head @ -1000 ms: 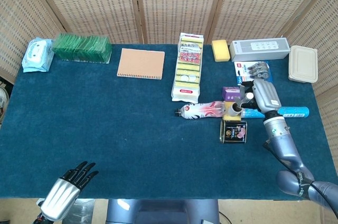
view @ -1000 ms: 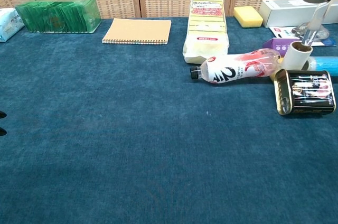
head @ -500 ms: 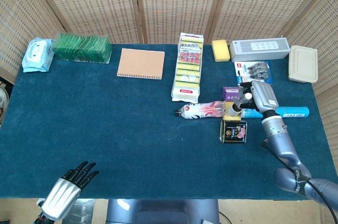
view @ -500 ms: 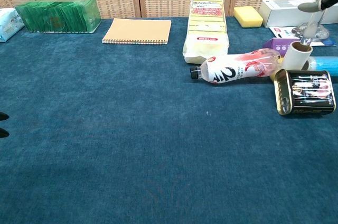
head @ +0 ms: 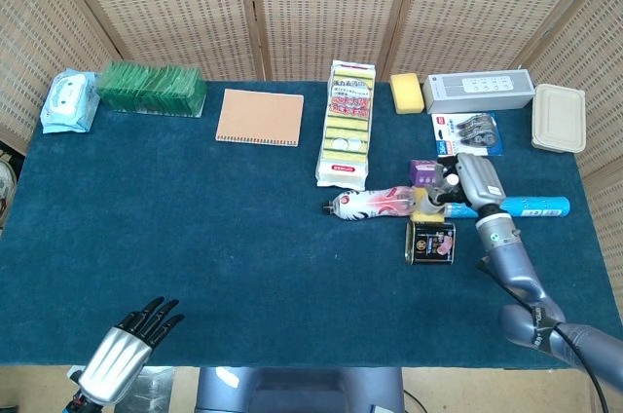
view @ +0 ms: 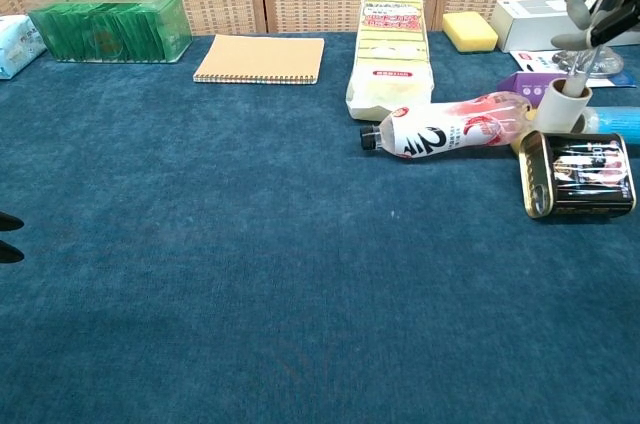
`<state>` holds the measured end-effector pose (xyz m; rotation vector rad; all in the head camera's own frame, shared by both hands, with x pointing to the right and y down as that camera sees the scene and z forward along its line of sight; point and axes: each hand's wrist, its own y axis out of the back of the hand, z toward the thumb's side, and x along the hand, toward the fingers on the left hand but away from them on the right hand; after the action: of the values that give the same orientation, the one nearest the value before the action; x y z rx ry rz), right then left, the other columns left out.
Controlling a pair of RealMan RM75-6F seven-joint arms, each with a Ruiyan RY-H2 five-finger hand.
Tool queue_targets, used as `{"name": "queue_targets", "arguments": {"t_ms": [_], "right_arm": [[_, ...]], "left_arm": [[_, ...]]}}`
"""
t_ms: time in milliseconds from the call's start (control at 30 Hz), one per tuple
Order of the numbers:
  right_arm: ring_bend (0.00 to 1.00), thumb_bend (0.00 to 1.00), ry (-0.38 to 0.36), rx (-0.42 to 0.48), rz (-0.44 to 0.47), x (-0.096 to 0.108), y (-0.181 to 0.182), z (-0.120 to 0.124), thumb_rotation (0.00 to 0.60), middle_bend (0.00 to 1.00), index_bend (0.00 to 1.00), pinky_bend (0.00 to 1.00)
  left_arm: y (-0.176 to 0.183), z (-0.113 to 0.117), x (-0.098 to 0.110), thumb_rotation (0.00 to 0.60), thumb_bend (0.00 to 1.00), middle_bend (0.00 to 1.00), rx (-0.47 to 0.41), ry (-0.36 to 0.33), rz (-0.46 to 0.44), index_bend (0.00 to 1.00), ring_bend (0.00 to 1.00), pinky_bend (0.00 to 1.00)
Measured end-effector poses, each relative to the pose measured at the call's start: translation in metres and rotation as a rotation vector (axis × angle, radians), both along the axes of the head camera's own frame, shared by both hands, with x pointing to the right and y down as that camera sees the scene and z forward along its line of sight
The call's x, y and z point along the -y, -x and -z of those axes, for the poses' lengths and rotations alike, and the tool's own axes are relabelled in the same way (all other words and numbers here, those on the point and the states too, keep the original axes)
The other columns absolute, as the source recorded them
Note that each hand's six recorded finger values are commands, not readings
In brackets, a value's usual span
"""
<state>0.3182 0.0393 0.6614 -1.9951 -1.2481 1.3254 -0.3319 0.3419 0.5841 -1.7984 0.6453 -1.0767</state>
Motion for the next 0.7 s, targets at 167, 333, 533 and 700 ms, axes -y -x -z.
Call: {"name": "queue_targets", "arguments": {"t_ms": [167,333,533,700], "right_arm": [[1.0,0.42,0.004,0.003,0.012,-0.003,0.002,-0.01,0.6,1.0,0.9,1.0],[1.0,0.38,0.003,0.019,0.013,-0.004,0.002,-0.013,0.6,1.0,0.87,0.99],[0.97,0.37,0.03,0.05,0.011,-0.004,-0.001,-0.019,0.6,0.9,0.78,0.88],[0.84,0.37,0.038,0.072,0.016,-0.006,-0.002,-0.023,0.6,0.78,0.69,0.8]], "left_arm": [[0.0,-0.001,0.0,0.6,0.28,0.18,0.002,0.002,0.0,0.22,0.16,0.41],[0.0,-0.001,0.0,0.6,0.28,0.18,0.003,0.004,-0.001,0.22,0.16,0.41],[-0.001,-0.002,0.0,0.6,0.28,0.18,0.005,0.005,-0.002,0.22,0.16,0.41],[-0.001,-0.001,0.0,0.6,0.28,0.18,0.005,0.004,-0.002,0.22,0.16,0.41]]}}
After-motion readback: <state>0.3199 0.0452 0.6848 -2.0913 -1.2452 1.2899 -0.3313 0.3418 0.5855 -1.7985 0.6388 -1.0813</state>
